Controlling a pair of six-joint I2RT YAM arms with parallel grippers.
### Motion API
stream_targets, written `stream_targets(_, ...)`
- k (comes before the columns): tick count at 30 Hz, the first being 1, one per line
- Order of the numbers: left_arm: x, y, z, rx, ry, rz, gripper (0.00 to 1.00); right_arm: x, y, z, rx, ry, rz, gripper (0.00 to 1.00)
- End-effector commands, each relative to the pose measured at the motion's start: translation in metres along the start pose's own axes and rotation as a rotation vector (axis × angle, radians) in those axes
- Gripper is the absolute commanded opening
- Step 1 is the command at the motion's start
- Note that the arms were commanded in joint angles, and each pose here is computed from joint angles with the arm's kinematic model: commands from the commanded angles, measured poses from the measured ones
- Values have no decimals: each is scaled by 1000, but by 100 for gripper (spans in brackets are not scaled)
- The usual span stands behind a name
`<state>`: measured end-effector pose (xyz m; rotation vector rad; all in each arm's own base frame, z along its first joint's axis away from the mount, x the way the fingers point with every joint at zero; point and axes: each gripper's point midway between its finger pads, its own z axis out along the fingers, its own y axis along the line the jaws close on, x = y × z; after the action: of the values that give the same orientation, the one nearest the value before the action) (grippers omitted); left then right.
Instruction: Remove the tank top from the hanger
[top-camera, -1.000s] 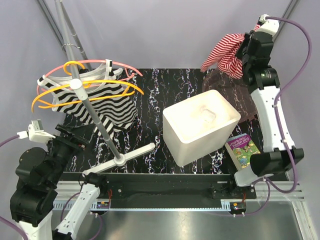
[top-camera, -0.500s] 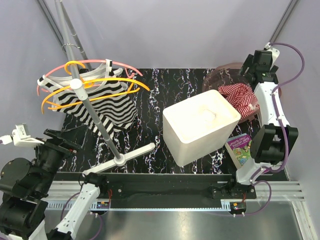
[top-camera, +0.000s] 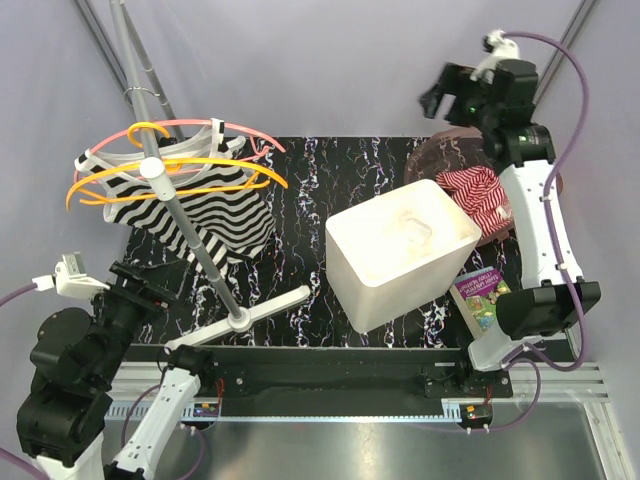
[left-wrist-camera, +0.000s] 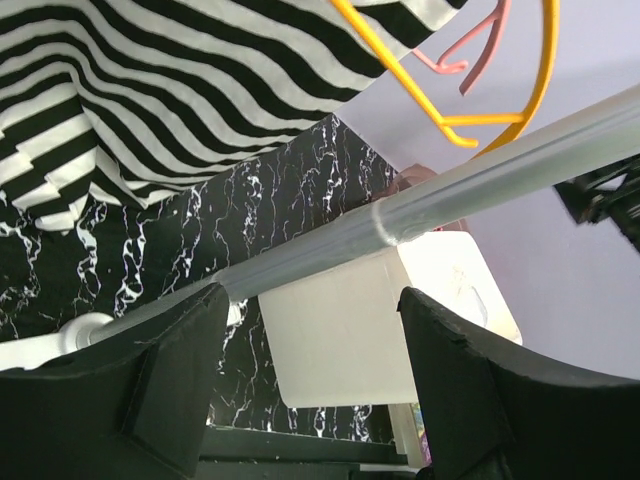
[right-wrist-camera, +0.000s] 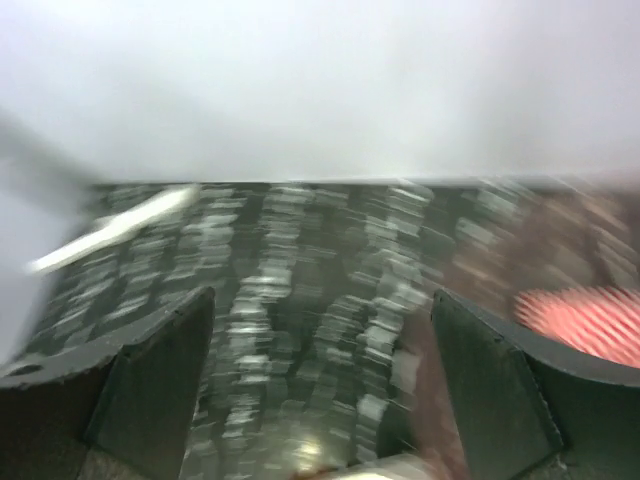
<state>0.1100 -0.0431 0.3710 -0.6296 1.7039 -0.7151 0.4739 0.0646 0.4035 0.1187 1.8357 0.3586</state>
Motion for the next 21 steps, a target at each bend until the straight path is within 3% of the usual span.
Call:
stream_targets(1, -2, -1, -4, 25, -34, -61, 72, -35, 147, -36, -498, -64, -109, 95)
stream_targets(6, -2, 1, -9, 34, -47, -64, 73, -23, 267, -67, -945, -82, -283, 94)
stream_targets(7, -1, 2, -10, 33, -44, -65, 73, -11, 278, -57, -987, -51, -276, 92)
stream_targets(9, 2, 5, -12, 22, -33, -65, 73, -16, 308, -78, -1103, -82, -283, 84)
stream_targets(13, 12, 19, -15, -38, -4, -95, 73, 10, 346, -79, -1248, -40, -264, 73)
stream_targets(21, 37, 45, -20, -115, 60, -177, 73, 56, 391, -86, -1337, 36, -258, 73)
